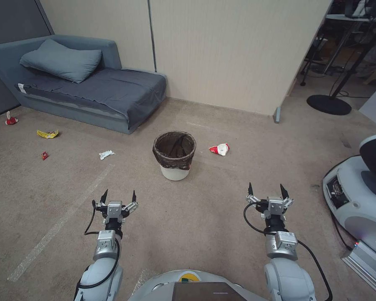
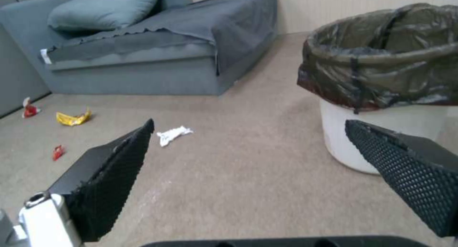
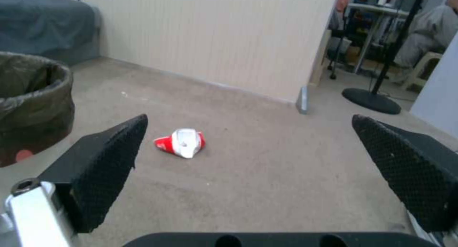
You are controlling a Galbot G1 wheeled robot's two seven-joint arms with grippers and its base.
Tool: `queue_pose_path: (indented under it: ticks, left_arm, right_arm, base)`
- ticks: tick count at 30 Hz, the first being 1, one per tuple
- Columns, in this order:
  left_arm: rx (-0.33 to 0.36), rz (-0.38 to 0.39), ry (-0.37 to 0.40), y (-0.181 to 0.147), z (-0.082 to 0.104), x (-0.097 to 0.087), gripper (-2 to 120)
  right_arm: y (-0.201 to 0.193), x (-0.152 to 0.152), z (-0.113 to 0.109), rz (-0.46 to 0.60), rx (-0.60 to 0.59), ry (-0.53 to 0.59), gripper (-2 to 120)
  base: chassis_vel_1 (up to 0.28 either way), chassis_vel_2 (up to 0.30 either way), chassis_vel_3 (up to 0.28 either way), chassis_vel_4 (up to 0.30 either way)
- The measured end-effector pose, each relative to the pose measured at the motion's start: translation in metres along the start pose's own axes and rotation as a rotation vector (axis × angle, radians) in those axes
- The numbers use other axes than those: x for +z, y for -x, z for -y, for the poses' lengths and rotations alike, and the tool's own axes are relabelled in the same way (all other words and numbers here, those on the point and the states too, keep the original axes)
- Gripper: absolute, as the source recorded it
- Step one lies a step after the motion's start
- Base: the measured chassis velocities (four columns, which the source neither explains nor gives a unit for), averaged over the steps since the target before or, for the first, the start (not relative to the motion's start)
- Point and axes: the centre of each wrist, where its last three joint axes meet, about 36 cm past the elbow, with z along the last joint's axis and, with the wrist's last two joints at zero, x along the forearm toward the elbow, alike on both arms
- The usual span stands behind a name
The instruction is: Pick up the trash bin, then pick up the garbage from the floor and place it into the trash bin.
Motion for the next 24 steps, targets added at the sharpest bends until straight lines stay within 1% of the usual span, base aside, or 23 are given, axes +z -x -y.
queue_pose_path:
  ticks: [4,12,24]
  left_arm:
    - [-0.004,0.011,0.002,-0.002,-0.002,0.001,100]
    - [-0.010,0.024,0.009,0.000,-0.006,0.000,100]
    - [0.003,0.024,0.007,0.003,-0.004,-0.002,100]
  right_arm:
    - [-0.008,0.000,0.000,0.015,-0.001,0.002,100]
    - [-0.011,0.000,0.001,0.022,0.000,0.005,100]
    - [-0.015,0.002,0.000,0.027,-0.004,0.005,100]
  base:
    - [-0.088,0.099,0.106,-0.079]
    - [-0.089,0.062,0.085,-0.082]
    - [-0.081,0.093,0.084,-0.098]
